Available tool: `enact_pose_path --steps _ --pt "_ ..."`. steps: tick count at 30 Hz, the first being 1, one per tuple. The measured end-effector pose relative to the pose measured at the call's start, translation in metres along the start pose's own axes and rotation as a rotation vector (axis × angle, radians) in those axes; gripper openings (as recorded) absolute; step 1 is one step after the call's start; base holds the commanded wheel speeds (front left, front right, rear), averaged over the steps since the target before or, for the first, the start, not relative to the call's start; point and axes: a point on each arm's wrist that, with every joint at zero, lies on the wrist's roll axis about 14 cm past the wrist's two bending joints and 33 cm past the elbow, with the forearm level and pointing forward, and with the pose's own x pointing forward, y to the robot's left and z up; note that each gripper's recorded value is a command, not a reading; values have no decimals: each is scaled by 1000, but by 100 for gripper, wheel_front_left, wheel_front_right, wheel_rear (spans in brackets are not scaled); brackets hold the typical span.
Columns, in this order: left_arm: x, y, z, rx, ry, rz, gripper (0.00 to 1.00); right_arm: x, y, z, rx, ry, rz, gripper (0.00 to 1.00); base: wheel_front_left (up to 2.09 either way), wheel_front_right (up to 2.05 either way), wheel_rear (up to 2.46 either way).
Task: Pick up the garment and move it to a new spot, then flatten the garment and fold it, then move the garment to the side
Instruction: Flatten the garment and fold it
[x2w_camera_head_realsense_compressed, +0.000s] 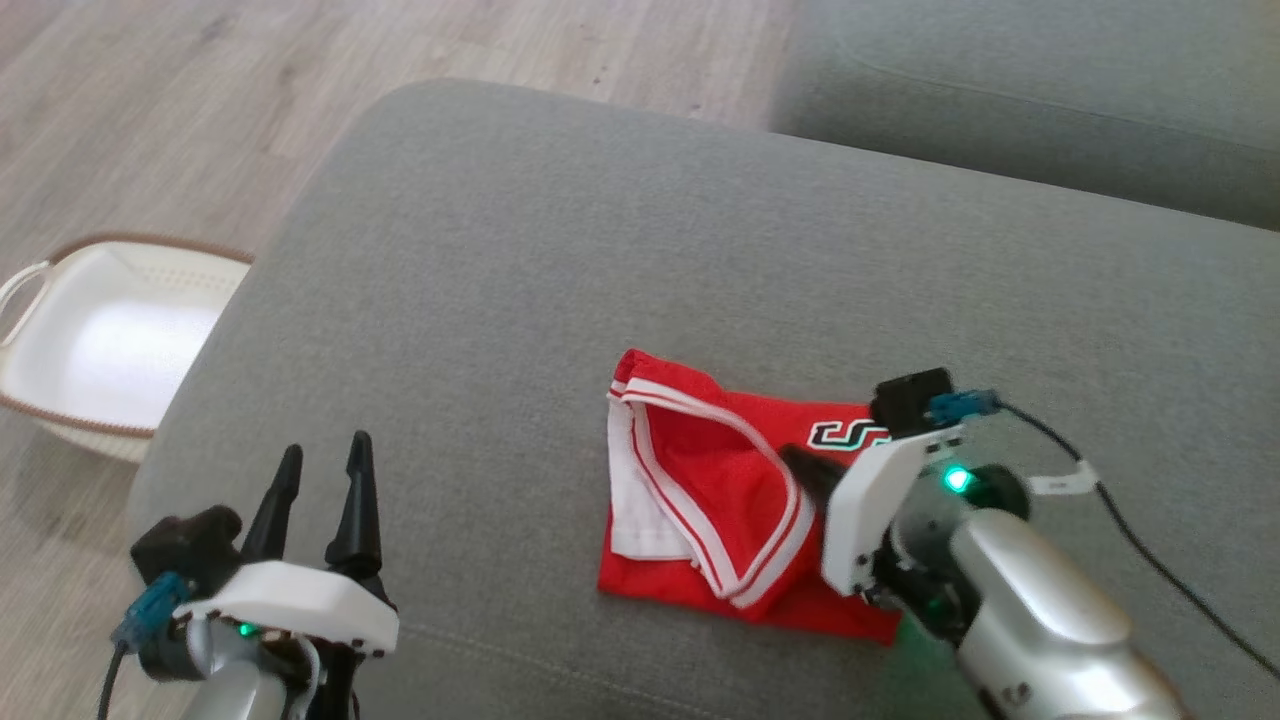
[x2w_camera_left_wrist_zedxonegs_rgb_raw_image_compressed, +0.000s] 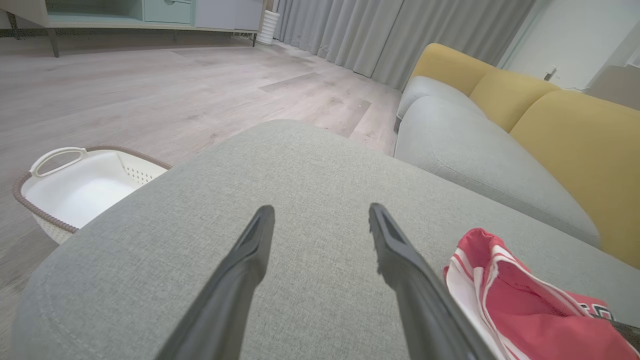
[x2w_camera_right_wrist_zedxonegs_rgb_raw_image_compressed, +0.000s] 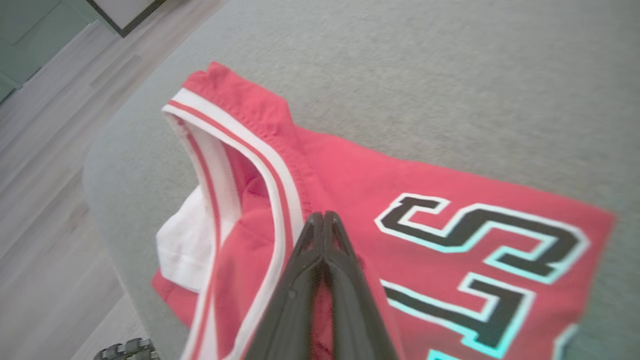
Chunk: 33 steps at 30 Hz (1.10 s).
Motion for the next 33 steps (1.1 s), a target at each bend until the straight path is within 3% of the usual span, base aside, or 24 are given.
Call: enact_pose_path --steps 8,13,15,16,17,18,24,33 --pt "-3 11 -2 -3 7 41 100 16 57 -25 40 91 154 0 0 0 0" --pt "3 8 1 0 -2 28 100 18 75 -20 68 38 208 0 0 0 0" --pt "5 5 1 -1 -1 22 100 17 78 -9 79 -27 219 17 0 0 0" --pt "6 4 0 0 0 16 100 15 80 -3 79 -58 226 36 0 0 0" --pt "8 1 0 3 1 10 100 14 82 5 83 -100 232 80 0 0 0" --pt "9 -1 -1 5 3 4 100 12 81 16 92 -145 233 100 0 0 0" --pt "18 -17 2 3 -7 -46 100 -14 40 78 100 -413 159 100 0 0 0" --pt "30 -37 10 -2 -36 -101 100 -70 -43 103 27 -612 -64 100 0 0 0"
